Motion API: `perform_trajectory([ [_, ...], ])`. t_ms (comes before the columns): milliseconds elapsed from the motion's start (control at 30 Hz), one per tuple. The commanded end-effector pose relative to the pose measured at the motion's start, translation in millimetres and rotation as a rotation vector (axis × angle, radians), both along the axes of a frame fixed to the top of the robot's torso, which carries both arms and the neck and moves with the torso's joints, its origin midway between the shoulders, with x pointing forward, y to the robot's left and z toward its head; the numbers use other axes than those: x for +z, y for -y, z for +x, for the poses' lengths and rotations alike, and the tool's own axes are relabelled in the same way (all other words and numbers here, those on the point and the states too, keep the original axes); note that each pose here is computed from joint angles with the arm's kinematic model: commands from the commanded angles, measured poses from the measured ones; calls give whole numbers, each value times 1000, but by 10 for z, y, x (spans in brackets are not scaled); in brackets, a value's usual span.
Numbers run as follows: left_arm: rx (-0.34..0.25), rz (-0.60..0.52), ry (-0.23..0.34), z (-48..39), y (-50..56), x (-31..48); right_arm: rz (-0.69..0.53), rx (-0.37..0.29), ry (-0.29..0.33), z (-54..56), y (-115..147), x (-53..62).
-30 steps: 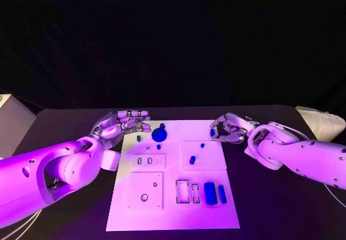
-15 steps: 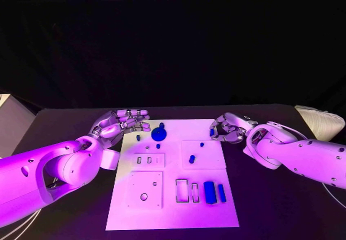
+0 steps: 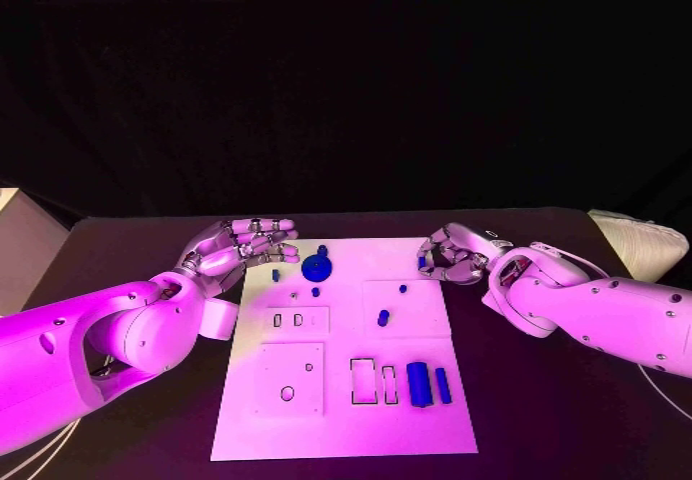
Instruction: Assemble the parts on the task board
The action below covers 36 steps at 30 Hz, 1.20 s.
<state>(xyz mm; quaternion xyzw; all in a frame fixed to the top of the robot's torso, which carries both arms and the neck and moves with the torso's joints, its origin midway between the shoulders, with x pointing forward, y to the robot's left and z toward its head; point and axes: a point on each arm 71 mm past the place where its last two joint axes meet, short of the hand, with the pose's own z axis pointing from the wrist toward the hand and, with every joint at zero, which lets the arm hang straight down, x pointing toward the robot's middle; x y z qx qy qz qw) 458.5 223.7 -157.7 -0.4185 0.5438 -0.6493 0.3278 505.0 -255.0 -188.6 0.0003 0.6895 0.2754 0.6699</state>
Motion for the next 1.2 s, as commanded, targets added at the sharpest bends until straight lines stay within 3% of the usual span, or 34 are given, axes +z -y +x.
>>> perform_trajectory([
  [33,-19,-8,9,-9,19,15,9,-34,35,-1,2,20],
  [267,-18,-8,9,-8,14,14,40,-47,52,-54,-65,55],
  [433,-15,-7,9,-2,7,12,68,-44,60,-136,-184,146],
  [733,2,0,11,44,-38,-4,108,10,50,-341,-727,314],
  [967,33,10,16,122,-118,-28,114,62,27,-504,-1258,303],
  [1200,50,16,18,165,-163,-41,97,97,7,-641,-1664,187],
])
